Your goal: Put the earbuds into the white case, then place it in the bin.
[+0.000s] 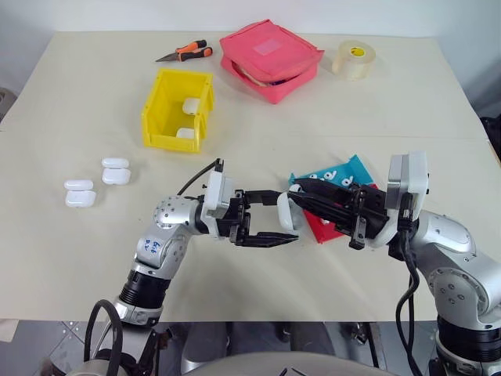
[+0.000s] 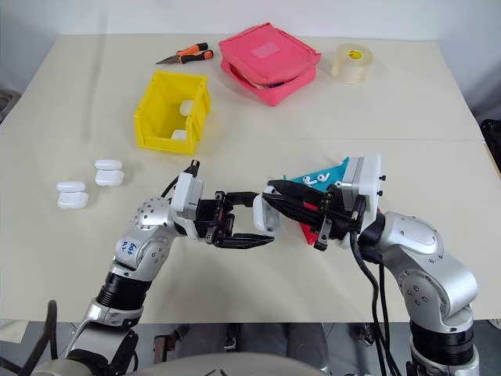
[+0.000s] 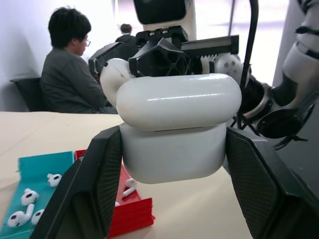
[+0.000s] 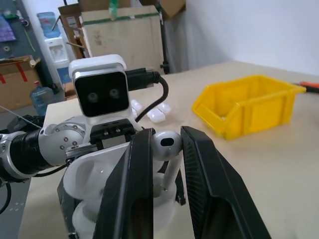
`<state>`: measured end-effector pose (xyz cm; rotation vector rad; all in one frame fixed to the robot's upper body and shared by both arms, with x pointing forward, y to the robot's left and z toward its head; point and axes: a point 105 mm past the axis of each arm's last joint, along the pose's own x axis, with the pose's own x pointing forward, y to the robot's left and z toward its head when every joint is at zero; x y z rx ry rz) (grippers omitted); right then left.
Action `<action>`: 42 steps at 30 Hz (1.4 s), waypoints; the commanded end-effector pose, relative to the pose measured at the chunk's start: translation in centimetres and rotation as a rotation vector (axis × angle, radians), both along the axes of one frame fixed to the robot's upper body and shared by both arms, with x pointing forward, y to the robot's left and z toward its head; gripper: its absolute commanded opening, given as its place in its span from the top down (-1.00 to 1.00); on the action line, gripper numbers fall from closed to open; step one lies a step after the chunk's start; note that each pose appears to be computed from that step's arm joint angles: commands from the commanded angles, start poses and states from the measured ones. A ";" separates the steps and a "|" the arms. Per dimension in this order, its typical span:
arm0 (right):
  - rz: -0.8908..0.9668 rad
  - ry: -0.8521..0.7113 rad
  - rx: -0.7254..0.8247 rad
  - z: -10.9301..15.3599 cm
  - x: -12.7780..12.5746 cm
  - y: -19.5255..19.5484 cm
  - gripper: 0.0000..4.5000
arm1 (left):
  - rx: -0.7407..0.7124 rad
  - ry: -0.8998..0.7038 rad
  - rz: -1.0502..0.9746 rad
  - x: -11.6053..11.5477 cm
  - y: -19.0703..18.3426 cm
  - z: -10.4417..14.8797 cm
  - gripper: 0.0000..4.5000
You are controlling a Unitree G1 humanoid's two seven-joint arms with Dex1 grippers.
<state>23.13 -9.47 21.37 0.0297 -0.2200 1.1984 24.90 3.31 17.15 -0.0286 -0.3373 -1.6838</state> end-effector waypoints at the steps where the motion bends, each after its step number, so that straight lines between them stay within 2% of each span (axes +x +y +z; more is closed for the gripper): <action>1: 0.017 -0.027 0.019 0.1 -0.3 0.3 0.80 | -0.041 -0.051 -0.047 -0.6 0.1 1.5 -0.23; 9: 0.046 0.005 -0.053 -2.2 -0.5 0.5 0.80 | -0.060 -0.082 -0.064 -0.3 -0.2 2.2 -0.23; 16: 0.038 -0.004 -0.048 -2.3 -0.1 0.7 0.80 | -0.102 -0.097 -0.057 0.4 -0.7 2.6 -0.23; 23: -0.012 0.011 -0.149 -3.7 0.6 -1.1 0.80 | -0.145 -0.109 -0.038 0.7 -0.4 3.2 -0.23; 32: 0.012 0.021 -0.248 -3.5 0.7 -2.4 0.80 | -0.196 -0.129 0.024 1.6 0.4 3.5 -0.23; 41: 0.034 0.043 -0.292 -3.2 1.2 -1.7 0.80 | -0.219 -0.156 0.036 1.8 0.3 3.5 -0.23; 42: 0.032 0.035 -0.289 -3.0 1.4 -1.7 0.64 | -0.218 -0.158 0.040 1.9 0.3 3.4 -0.23</action>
